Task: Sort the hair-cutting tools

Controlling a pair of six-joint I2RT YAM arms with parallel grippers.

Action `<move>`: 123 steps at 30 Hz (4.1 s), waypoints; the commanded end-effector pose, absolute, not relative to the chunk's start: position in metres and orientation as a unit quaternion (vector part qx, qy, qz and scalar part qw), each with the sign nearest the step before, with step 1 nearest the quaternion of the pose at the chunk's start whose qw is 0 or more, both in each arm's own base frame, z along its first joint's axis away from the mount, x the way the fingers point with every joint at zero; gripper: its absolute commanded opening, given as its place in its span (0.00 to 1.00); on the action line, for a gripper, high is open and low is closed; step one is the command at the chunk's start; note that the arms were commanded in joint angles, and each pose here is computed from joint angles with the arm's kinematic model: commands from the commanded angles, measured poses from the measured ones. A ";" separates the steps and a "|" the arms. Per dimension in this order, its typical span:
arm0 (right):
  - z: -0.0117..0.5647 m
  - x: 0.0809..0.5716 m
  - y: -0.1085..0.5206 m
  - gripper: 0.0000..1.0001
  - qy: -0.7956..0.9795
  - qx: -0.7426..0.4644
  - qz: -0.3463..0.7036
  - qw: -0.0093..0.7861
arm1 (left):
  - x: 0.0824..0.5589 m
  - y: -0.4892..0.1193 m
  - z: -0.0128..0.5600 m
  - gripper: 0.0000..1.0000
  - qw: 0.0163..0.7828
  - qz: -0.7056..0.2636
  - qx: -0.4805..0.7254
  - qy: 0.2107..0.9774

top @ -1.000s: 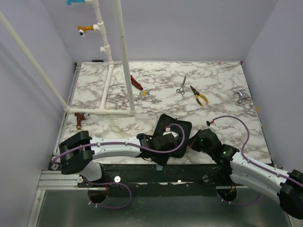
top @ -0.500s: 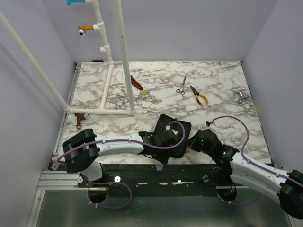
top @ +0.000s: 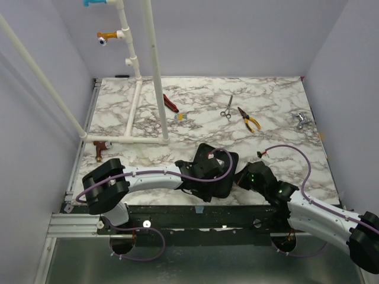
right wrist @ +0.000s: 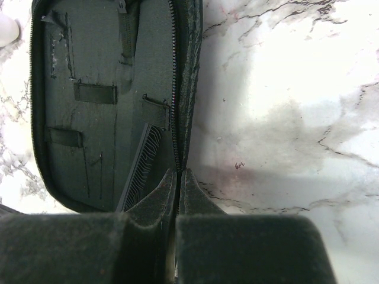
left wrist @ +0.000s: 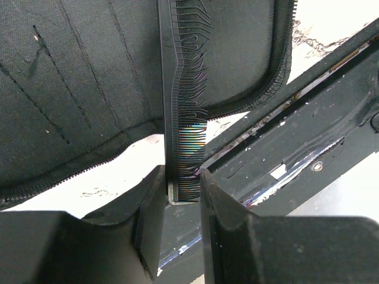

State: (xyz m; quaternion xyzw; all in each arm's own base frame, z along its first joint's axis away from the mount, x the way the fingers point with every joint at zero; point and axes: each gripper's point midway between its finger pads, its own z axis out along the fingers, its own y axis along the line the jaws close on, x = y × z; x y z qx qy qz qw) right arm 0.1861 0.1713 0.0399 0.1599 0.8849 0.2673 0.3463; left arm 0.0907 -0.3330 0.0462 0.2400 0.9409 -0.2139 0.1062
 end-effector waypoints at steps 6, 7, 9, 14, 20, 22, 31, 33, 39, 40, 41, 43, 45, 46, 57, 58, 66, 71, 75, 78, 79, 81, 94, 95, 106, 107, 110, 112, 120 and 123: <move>0.033 0.180 0.172 0.01 0.891 0.146 0.268 0.336 | 0.101 -0.334 0.042 0.00 0.108 -0.203 0.220 0.948; 0.032 0.180 0.172 0.01 0.891 0.146 0.268 0.336 | 0.102 -0.335 0.043 0.00 0.109 -0.203 0.219 0.948; 0.031 0.179 0.173 0.01 0.891 0.145 0.269 0.335 | 0.105 -0.338 0.044 0.00 0.113 -0.203 0.220 0.947; 0.027 0.178 0.173 0.01 0.894 0.143 0.269 0.329 | 0.116 -0.351 0.051 0.00 0.129 -0.208 0.223 0.944; 0.027 0.177 0.173 0.01 0.894 0.142 0.269 0.329 | 0.130 -0.364 0.056 0.00 0.145 -0.206 0.217 0.943; 0.027 0.176 0.172 0.01 0.893 0.142 0.270 0.330 | 0.133 -0.367 0.055 0.00 0.147 -0.203 0.215 0.944; 0.023 0.174 0.173 0.01 0.896 0.141 0.270 0.322 | 0.152 -0.369 0.042 0.00 0.173 -0.162 0.200 0.951; 0.023 0.174 0.173 0.01 0.896 0.142 0.270 0.321 | 0.154 -0.370 0.039 0.00 0.175 -0.159 0.199 0.951; 0.023 0.174 0.173 0.01 0.897 0.141 0.269 0.321 | 0.159 -0.375 0.034 0.00 0.182 -0.154 0.196 0.951; 0.023 0.173 0.173 0.01 0.897 0.141 0.269 0.321 | 0.160 -0.376 0.033 0.00 0.183 -0.154 0.196 0.951; 0.023 0.173 0.173 0.01 0.897 0.142 0.270 0.321 | 0.161 -0.377 0.033 0.01 0.182 -0.154 0.196 0.951; 0.022 0.173 0.173 0.01 0.897 0.141 0.269 0.320 | 0.162 -0.379 0.032 0.02 0.183 -0.154 0.195 0.951; 0.022 0.173 0.172 0.01 0.897 0.142 0.268 0.320 | 0.163 -0.381 0.031 0.03 0.184 -0.154 0.195 0.951; 0.022 0.173 0.172 0.01 0.897 0.142 0.269 0.321 | 0.163 -0.382 0.030 0.03 0.184 -0.155 0.195 0.951; 0.029 0.175 0.167 0.05 0.896 0.152 0.257 0.328 | 0.161 -0.382 0.036 0.35 0.187 -0.169 0.205 0.946; 0.030 0.175 0.165 0.10 0.896 0.155 0.254 0.329 | 0.159 -0.380 0.037 0.40 0.186 -0.170 0.207 0.945; 0.040 0.180 0.159 0.46 0.896 0.172 0.235 0.335 | 0.153 -0.365 0.058 0.56 0.198 -0.180 0.207 0.941; 0.054 0.185 0.157 0.62 0.891 0.187 0.231 0.344 | 0.156 -0.348 0.094 0.60 0.233 -0.183 0.195 0.935; 0.077 0.191 0.156 0.67 0.881 0.185 0.236 0.365 | 0.163 -0.324 0.128 0.65 0.281 -0.181 0.172 0.927; 0.096 0.195 0.158 0.68 0.872 0.176 0.247 0.383 | 0.170 -0.300 0.138 0.69 0.311 -0.180 0.142 0.922; 0.103 0.197 0.160 0.68 0.870 0.169 0.252 0.389 | 0.173 -0.292 0.140 0.69 0.320 -0.185 0.128 0.920; 0.114 0.199 0.164 0.68 0.866 0.157 0.259 0.397 | 0.180 -0.276 0.131 0.70 0.323 -0.203 0.097 0.919; 0.139 0.218 0.176 0.69 0.854 0.132 0.265 0.427 | 0.195 -0.286 0.107 0.83 0.315 -0.369 0.064 0.872; 0.142 0.220 0.177 0.69 0.853 0.133 0.265 0.430 | 0.197 -0.288 0.101 0.83 0.310 -0.364 0.064 0.876; 0.177 0.289 0.166 0.69 0.826 0.196 0.189 0.493 | 0.190 -0.306 0.067 0.69 0.258 -0.379 0.076 0.885; 0.178 0.299 0.165 0.69 0.826 0.201 0.183 0.493 | 0.188 -0.307 0.068 0.69 0.257 -0.387 0.078 0.882; 0.171 0.335 0.161 0.68 0.831 0.216 0.158 0.487 | 0.182 -0.309 0.073 0.68 0.262 -0.401 0.087 0.873; 0.162 0.359 0.160 0.66 0.836 0.214 0.134 0.486 | 0.179 -0.309 0.076 0.67 0.267 -0.408 0.093 0.868; 0.128 0.469 0.166 0.57 0.864 0.185 0.042 0.467 | 0.172 -0.310 0.086 0.66 0.280 -0.429 0.102 0.853; 0.111 0.499 0.169 0.55 0.873 0.176 0.027 0.455 | 0.174 -0.306 0.086 0.66 0.288 -0.419 0.101 0.855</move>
